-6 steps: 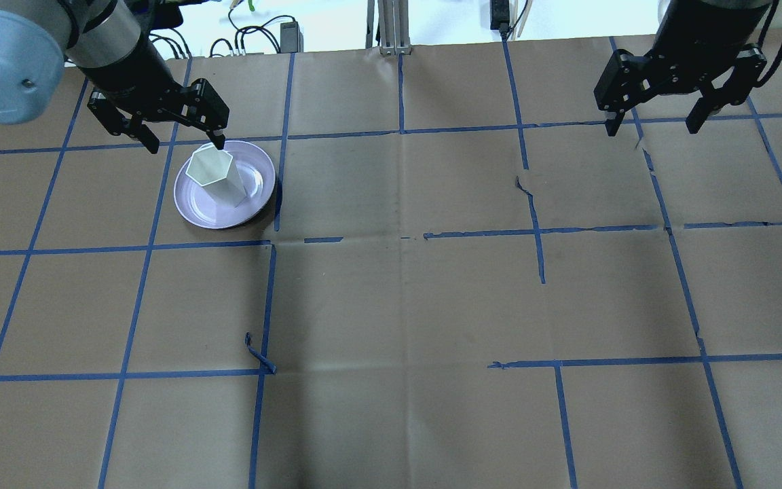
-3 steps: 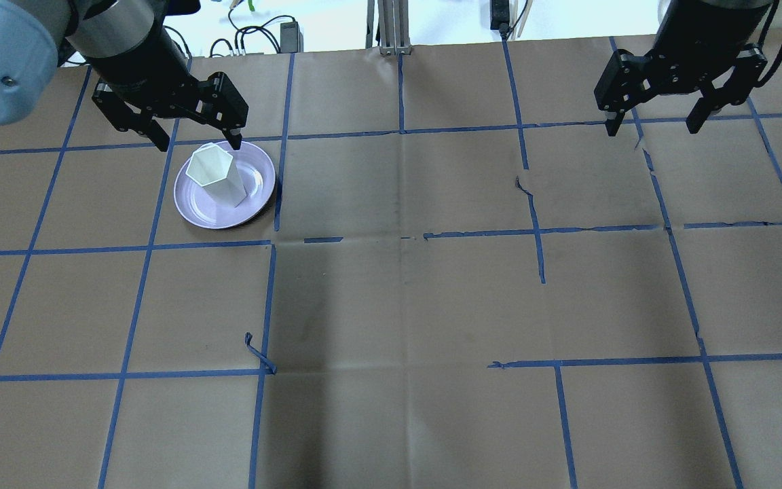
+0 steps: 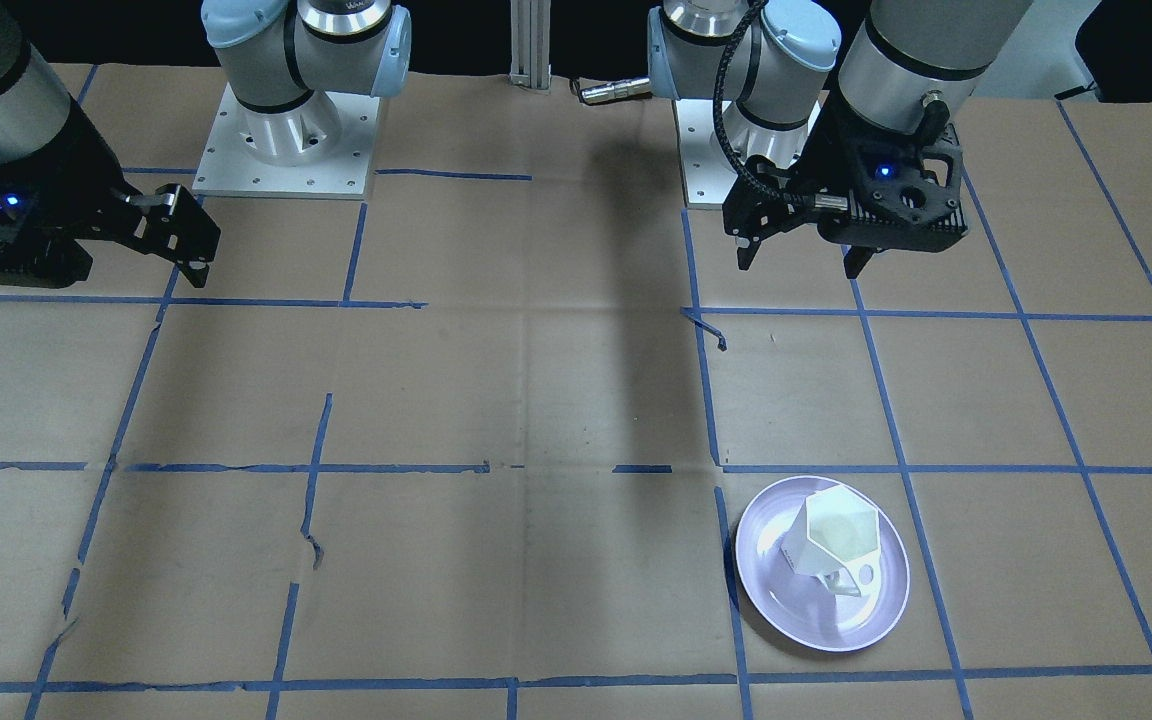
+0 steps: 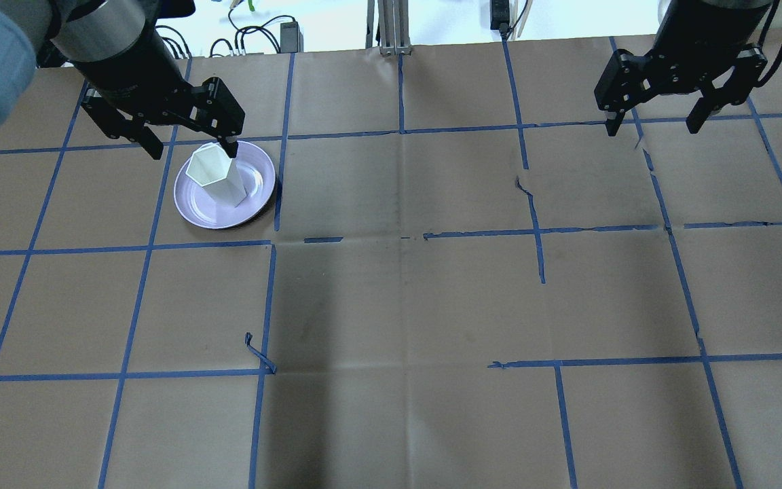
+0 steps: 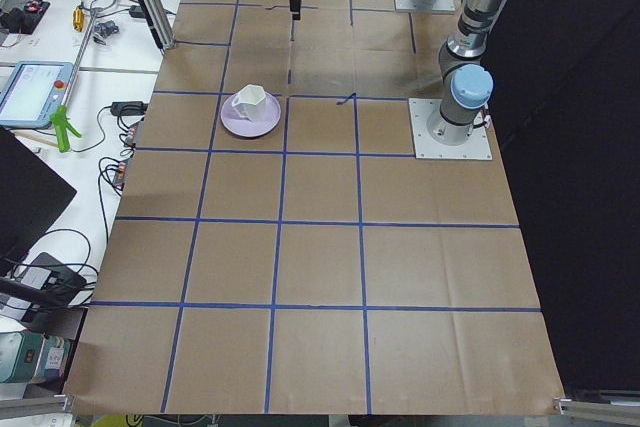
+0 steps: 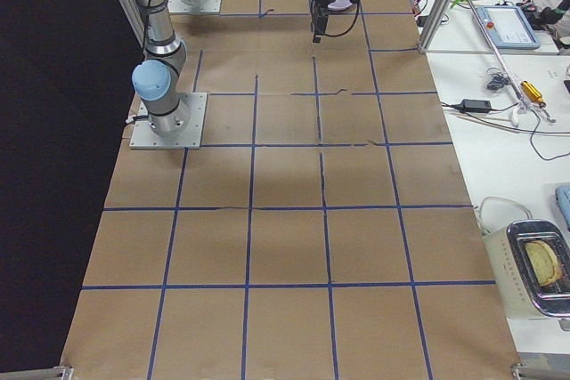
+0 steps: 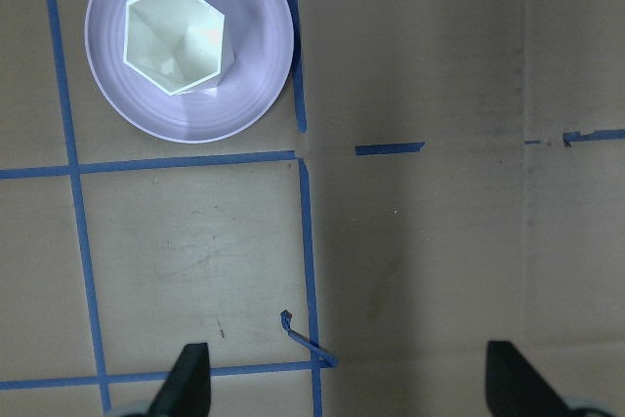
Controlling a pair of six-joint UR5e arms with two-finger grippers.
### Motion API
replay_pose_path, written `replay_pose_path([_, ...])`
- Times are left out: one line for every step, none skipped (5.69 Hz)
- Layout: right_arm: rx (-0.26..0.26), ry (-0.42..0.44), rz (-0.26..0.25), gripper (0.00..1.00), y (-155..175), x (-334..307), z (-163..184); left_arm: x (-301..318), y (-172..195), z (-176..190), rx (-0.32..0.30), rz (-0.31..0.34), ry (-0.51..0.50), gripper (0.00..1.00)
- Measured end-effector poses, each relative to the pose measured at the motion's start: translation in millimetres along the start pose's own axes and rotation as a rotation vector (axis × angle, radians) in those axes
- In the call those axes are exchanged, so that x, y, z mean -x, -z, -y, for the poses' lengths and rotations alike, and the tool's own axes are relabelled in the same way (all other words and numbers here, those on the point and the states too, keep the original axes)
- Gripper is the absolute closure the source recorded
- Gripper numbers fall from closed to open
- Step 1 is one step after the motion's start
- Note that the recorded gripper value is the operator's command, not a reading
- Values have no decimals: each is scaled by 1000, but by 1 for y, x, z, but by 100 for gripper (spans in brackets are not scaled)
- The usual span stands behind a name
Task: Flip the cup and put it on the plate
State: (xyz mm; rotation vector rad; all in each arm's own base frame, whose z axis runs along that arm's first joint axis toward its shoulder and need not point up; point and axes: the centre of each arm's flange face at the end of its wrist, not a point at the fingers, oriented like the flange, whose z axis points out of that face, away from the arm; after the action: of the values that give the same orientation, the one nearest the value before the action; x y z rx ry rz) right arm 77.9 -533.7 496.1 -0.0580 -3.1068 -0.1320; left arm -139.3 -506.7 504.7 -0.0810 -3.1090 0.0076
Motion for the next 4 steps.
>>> replay_pose_path([0, 0, 0, 0, 0, 0, 0, 0, 0, 0, 0, -1, 1, 2])
replay_pose_path([0, 0, 0, 0, 0, 0, 0, 0, 0, 0, 0, -1, 2, 2])
replay_pose_path([0, 0, 0, 0, 0, 0, 0, 0, -1, 0, -1, -3, 2, 2])
replay_pose_path([0, 0, 0, 0, 0, 0, 0, 0, -1, 1, 0, -5, 3, 2])
